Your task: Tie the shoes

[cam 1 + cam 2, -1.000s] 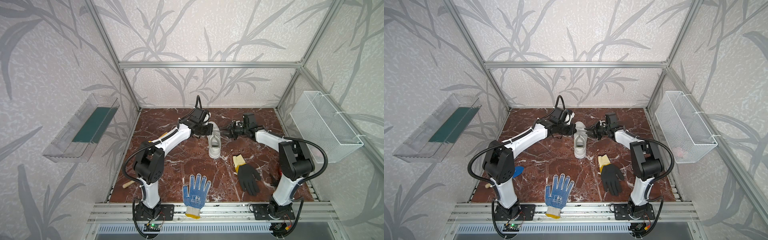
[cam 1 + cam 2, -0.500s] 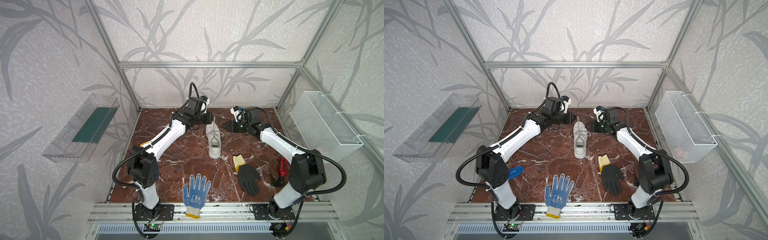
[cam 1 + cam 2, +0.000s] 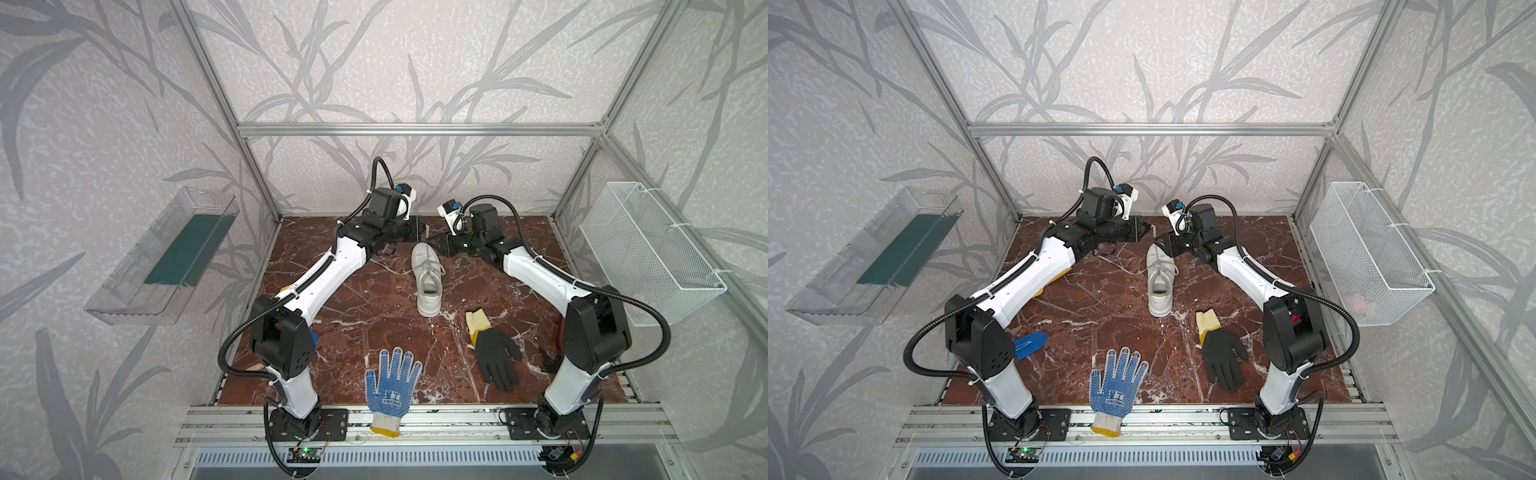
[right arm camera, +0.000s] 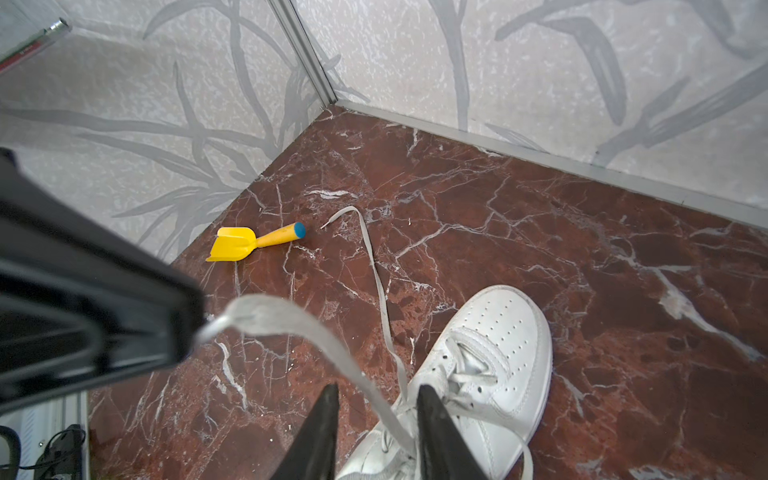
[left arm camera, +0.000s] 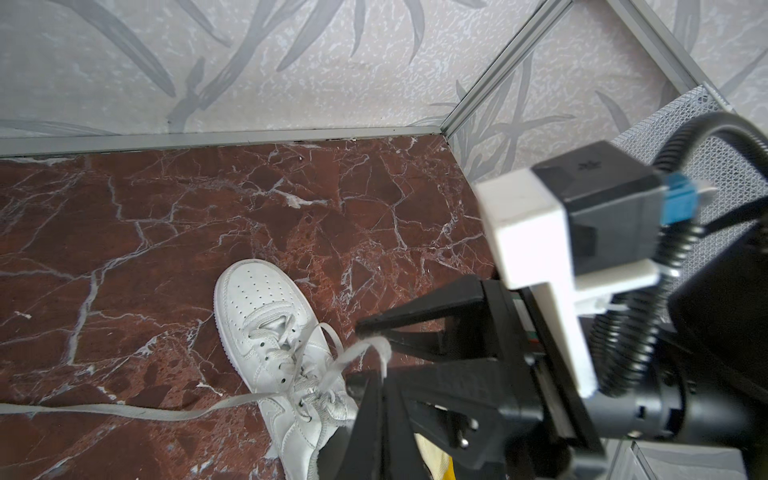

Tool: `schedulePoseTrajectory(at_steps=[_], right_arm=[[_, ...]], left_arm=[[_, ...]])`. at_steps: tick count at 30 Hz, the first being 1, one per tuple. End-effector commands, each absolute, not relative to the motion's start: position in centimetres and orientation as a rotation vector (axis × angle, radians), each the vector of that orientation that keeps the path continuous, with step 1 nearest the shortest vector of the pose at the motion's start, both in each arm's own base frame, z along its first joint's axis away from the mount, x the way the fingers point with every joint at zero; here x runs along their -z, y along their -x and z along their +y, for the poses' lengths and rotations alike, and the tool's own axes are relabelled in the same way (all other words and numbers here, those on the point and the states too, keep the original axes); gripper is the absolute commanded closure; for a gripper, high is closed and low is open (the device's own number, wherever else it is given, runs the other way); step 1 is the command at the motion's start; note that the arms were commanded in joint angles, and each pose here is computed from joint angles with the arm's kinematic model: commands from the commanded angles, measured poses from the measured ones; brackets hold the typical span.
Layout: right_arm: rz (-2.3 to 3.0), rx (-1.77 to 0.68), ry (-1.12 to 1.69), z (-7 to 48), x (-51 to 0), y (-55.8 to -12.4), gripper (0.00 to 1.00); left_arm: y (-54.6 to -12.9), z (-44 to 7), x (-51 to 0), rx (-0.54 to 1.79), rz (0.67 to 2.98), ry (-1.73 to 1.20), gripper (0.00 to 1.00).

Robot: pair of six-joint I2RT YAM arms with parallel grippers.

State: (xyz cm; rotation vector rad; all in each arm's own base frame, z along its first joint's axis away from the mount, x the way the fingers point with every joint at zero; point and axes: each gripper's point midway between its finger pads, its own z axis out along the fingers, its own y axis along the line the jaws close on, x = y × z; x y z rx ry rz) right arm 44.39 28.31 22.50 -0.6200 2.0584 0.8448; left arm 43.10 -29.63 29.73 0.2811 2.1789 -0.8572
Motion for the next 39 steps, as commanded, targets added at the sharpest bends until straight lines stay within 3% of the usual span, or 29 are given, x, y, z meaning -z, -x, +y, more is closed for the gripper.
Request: schedulePoseTrajectory(at_steps=[1, 8, 14, 16, 19, 23, 29, 39], right_arm=[[2.025, -0.852, 0.663, 28.9, -23.0, -45.0, 0.70], [2.037, -0.911, 0.696, 30.2, -22.4, -44.9, 0.79], [2.043, -0.885, 0.700, 30.2, -22.2, -44.8, 0.95], [2.045, -0.867, 0.690, 29.8, -22.2, -44.8, 0.99], [2.050, -0.851, 0.684, 29.5, -22.1, -44.6, 1.00], [2.062, -0.842, 0.664, 29.0, -21.6, -44.5, 1.00], [2.107, -0.840, 0.598, 27.8, -20.6, -44.9, 1.00], [2.147, -0.867, 0.568, 27.7, -19.9, -44.9, 1.00]], left_arm=[[-42.3, -28.8, -32.1, 0.863, 2.126, -0.270, 1.00], [-42.1, -28.6, -31.8, 0.860, 2.135, -0.263, 1.00], [-42.1, -28.0, -31.0, 0.847, 2.152, -0.243, 1.00], [-42.3, -27.5, -30.3, 0.836, 2.172, -0.223, 0.90], [-42.6, -26.5, -29.5, 0.824, 2.193, -0.183, 0.72], [-43.1, -24.8, -27.9, 0.776, 2.227, -0.138, 0.61], [-43.5, -20.5, -21.4, 0.564, 2.369, -0.043, 0.56], [-44.6, -15.8, -11.0, 0.074, 2.639, -0.100, 0.55]])
